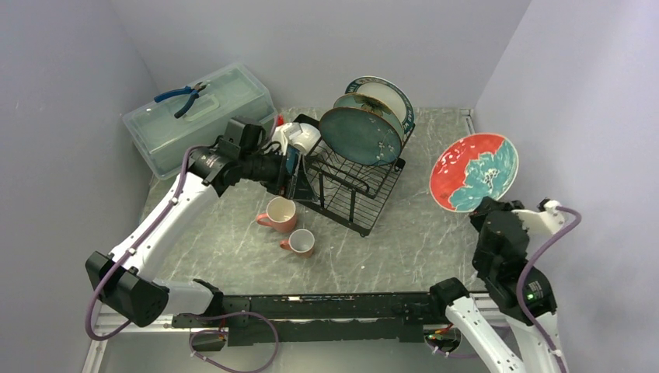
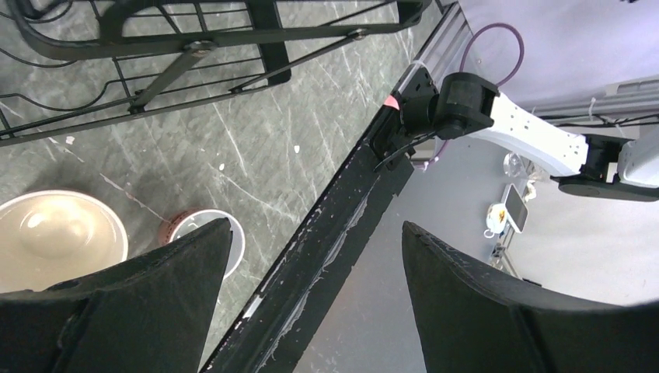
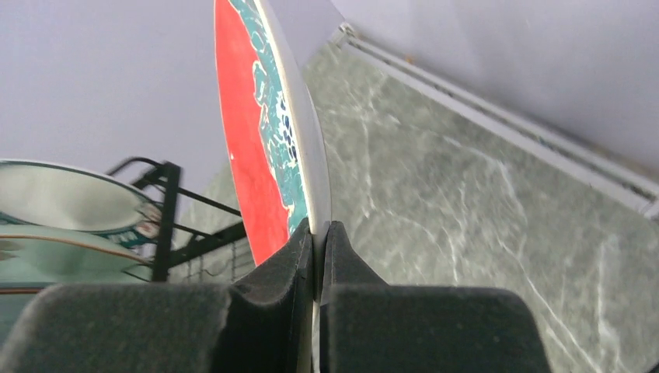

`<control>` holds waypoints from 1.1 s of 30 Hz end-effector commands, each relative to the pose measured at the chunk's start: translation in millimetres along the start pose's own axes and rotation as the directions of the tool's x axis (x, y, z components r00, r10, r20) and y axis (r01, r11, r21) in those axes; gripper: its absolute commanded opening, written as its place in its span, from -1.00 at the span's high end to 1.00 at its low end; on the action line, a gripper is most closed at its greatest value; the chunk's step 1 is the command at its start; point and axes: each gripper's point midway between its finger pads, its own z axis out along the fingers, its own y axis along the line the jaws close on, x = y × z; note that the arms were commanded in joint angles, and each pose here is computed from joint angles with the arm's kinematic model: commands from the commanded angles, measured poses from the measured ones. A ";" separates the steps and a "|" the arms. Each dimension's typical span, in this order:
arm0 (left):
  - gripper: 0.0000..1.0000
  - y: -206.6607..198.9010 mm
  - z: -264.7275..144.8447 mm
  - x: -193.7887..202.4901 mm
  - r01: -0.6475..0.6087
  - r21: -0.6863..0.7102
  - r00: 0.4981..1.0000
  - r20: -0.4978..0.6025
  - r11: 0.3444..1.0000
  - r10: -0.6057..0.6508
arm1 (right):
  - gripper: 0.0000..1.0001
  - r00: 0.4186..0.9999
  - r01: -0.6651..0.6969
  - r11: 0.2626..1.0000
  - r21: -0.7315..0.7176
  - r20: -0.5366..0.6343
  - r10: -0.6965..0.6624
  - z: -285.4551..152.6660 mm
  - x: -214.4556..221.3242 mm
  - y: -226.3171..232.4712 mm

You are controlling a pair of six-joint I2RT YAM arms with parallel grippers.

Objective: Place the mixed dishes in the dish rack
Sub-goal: Pick up the plate at the center of the board.

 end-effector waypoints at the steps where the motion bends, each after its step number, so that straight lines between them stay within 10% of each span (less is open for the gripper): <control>1: -0.71 -15.6 -12.4 -23.7 -0.005 0.058 0.998 0.059 0.998 0.002 | 1.00 0.970 -0.144 0.968 -0.206 0.164 0.179 -23.6 -94.3 63.8; 16: -0.71 -22.0 -18.2 -54.7 0.039 0.123 0.993 0.107 0.992 -0.052 | 1.00 0.990 -0.051 0.897 -0.438 0.094 0.102 -73.5 -161.2 136.0; 33: -0.72 -36.6 -14.4 -55.7 0.080 0.269 0.993 0.066 0.960 -0.101 | 1.00 0.979 -0.174 0.796 -0.580 -0.186 0.079 -102.0 -123.8 169.8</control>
